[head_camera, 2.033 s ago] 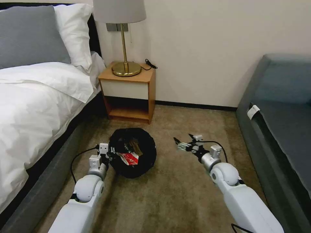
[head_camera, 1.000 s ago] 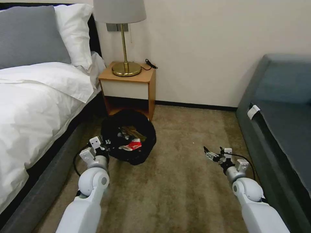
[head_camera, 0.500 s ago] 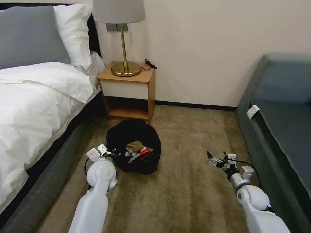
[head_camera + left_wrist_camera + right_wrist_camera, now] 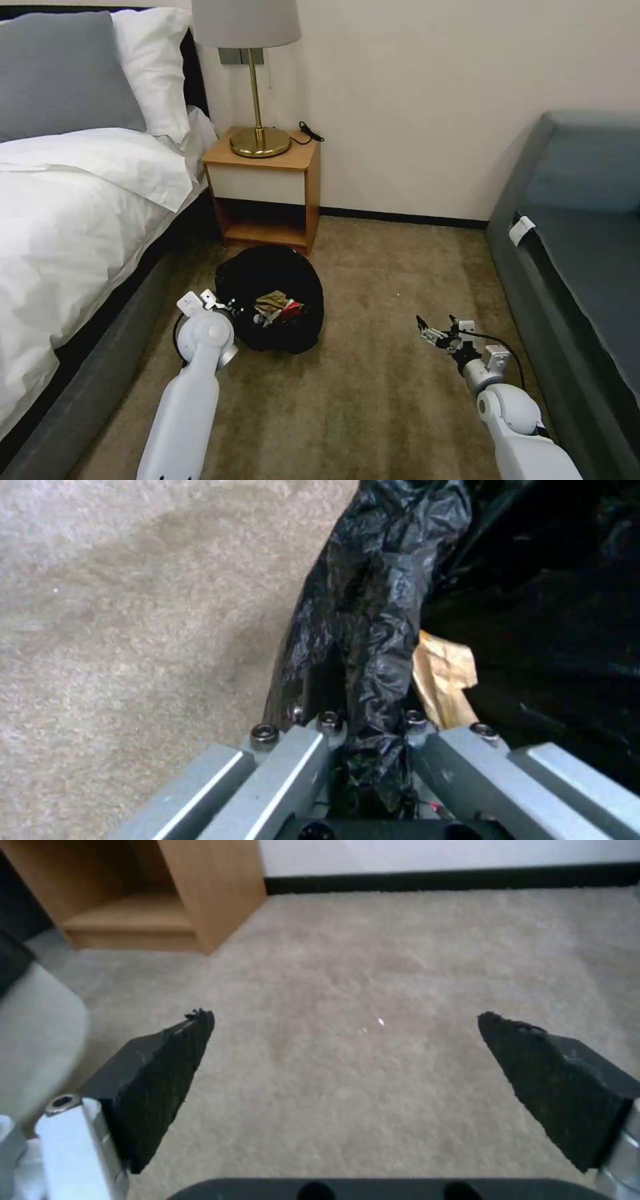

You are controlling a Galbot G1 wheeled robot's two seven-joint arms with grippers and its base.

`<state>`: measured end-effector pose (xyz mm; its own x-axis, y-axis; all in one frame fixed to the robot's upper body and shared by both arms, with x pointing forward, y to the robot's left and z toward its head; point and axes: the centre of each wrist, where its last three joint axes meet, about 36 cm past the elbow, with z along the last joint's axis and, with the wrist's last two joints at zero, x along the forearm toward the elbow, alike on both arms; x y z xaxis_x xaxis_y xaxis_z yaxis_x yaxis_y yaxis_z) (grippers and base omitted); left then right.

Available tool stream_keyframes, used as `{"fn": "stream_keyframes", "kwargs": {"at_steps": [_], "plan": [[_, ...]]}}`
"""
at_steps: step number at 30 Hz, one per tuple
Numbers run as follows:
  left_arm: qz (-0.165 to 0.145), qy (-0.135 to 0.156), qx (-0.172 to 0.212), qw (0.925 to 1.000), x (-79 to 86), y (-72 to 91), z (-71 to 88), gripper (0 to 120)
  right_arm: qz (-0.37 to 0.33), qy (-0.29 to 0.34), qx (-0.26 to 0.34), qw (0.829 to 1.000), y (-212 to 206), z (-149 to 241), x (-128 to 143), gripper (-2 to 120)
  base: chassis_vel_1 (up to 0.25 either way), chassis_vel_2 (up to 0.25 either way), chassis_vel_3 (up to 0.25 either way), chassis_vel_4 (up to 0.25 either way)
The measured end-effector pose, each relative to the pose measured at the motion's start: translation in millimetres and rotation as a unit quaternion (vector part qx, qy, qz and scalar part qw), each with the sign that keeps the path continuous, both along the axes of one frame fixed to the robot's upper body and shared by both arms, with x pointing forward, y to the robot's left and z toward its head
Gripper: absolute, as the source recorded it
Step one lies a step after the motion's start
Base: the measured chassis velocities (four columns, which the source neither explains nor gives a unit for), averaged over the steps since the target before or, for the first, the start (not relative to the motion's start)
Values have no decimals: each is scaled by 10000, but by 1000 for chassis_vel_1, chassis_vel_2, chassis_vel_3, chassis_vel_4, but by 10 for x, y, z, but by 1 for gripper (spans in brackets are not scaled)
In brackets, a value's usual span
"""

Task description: Pick up the trash bin, then pick up the garbage on the floor and place it into the trash bin.

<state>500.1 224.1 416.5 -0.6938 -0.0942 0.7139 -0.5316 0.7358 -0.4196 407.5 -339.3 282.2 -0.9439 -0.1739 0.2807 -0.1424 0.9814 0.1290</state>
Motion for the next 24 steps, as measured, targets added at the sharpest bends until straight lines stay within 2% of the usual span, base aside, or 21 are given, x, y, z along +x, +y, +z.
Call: {"fn": "stream_keyframes", "kwargs": {"at_steps": [8,9,11,13,15,17,18,20,22,23,24], "plan": [[-23,167,-59,9998,92,-15,-27,2,6,-23,31,10000,29,3,34,100,0,0,0,0],[-28,182,-54,9998,98,-13,-30,8,-3,-7,34,10000,25,-13,30,100,0,0,0,0],[-38,193,-46,9998,99,-9,-32,11,-10,-2,35,10000,22,-22,27,100,0,0,0,0],[-68,201,-16,9998,95,12,-34,26,-27,-2,40,10000,16,-37,23,100,0,0,0,0],[-84,209,-2,9997,88,16,-38,30,-29,-4,42,10000,17,-37,23,100,0,0,0,0],[-124,209,71,9997,55,21,-39,39,-31,-25,61,10000,27,-26,21,100,0,0,0,0],[-124,209,71,9997,55,21,-39,39,-31,-25,61,10000,27,-26,21,100,0,0,0,0],[-186,171,169,9995,4,21,-25,50,-28,-43,78,10000,42,-13,12,100,0,0,0,0],[-208,157,203,9995,-12,22,-17,53,-26,-42,82,10000,46,-13,6,100,0,0,0,0],[-225,116,287,9993,-38,26,-1,60,-26,-35,87,10000,52,-16,-9,100,0,0,0,0],[-225,116,287,9993,-38,26,-1,60,-26,-35,87,10000,52,-16,-9,100,0,0,0,0]]}}
